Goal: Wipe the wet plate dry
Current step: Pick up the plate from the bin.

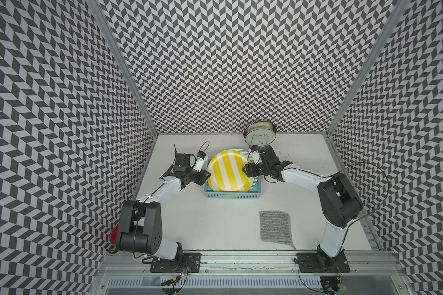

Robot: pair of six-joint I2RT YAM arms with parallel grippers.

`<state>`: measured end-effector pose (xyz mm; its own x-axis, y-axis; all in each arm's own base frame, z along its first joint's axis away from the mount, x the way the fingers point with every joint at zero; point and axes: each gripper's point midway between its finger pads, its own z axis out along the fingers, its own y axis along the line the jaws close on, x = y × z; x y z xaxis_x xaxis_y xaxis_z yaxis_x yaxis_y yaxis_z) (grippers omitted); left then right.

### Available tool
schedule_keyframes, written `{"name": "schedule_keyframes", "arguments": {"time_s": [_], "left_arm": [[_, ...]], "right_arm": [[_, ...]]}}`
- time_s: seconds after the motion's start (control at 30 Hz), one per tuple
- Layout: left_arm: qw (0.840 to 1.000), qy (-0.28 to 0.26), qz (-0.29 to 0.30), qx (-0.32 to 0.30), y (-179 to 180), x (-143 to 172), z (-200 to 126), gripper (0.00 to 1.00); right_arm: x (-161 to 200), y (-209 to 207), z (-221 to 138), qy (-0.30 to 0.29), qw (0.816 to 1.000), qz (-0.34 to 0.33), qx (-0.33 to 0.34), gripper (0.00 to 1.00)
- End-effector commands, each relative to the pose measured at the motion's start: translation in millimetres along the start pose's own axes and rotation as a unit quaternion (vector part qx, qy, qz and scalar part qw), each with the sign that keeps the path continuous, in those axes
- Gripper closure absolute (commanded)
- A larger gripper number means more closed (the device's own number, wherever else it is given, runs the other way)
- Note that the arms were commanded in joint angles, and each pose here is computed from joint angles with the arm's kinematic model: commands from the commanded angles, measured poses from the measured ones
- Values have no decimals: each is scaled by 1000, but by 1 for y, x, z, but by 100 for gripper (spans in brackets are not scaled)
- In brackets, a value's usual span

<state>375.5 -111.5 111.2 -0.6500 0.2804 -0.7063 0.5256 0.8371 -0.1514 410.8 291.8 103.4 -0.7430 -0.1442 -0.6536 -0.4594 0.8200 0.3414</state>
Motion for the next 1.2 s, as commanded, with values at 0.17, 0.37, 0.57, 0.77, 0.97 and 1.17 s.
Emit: {"name": "schedule_keyframes", "arguments": {"time_s": [0.17,0.37,0.57,0.77,0.97,1.17], "left_arm": [[999,28,-19,23,-6,17,11,64],[999,28,-18,26,-7,17,12,64],[999,28,-19,28,-8,17,12,64],[999,29,-20,31,-8,18,13,64],[999,32,-20,34,-9,20,14,64],[998,33,-21,39,-11,20,15,64]], "right_arm": [[8,55,-23,5,985,-2,-171,39],[2,73,-39,-9,969,-1,-246,47],[2,75,-34,-7,964,11,-267,55],[3,77,-25,-1,957,29,-288,58],[1,74,-14,-1,957,45,-285,61],[-5,55,-1,-11,971,72,-227,84]]}}
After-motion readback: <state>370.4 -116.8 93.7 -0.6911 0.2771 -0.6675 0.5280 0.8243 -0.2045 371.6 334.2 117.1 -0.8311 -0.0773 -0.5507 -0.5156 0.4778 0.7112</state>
